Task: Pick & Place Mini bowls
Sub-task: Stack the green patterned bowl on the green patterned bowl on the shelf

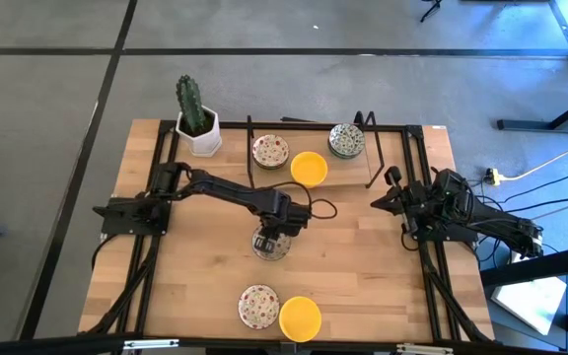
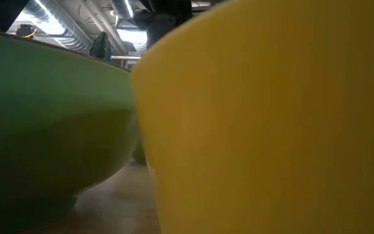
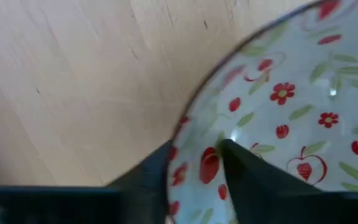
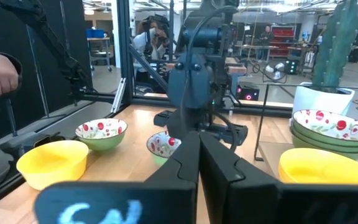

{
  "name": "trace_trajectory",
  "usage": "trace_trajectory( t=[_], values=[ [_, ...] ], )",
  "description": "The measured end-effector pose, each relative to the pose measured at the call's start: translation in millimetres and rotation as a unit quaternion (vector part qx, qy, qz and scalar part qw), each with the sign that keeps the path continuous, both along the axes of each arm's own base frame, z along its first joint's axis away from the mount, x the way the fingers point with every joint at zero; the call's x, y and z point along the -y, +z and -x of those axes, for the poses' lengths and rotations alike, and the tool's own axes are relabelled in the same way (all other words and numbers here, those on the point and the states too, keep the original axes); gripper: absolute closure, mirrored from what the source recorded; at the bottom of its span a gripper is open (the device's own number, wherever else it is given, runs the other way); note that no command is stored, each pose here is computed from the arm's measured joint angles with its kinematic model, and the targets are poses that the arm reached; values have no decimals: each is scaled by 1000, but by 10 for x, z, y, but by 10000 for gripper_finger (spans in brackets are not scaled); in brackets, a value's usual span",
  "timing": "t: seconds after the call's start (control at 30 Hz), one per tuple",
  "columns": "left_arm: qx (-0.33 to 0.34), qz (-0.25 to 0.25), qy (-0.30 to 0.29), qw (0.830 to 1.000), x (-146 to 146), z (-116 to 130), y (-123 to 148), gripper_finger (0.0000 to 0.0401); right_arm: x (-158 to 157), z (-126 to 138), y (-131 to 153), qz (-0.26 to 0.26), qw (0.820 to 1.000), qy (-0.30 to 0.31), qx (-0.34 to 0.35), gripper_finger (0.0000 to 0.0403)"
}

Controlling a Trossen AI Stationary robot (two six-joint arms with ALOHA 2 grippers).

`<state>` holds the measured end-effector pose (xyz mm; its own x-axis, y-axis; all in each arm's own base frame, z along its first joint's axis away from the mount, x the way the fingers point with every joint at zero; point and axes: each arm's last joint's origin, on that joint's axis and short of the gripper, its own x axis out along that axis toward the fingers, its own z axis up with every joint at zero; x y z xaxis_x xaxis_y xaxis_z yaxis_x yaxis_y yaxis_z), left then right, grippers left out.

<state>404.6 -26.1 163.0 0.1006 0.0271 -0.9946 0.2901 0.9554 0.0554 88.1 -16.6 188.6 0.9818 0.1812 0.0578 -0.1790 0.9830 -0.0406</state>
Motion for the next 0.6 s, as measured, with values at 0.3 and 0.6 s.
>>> trace_trajectory(
  t=[0.3,0.6],
  values=[
    [17,-1,-39,999,10,87,269,386,0,0,-7,-9,1000,0,-5,391],
    [174,67,-77,979,-51,601,1288,393,0,-1,-7,-3,1000,-1,-4,391]
  ],
)
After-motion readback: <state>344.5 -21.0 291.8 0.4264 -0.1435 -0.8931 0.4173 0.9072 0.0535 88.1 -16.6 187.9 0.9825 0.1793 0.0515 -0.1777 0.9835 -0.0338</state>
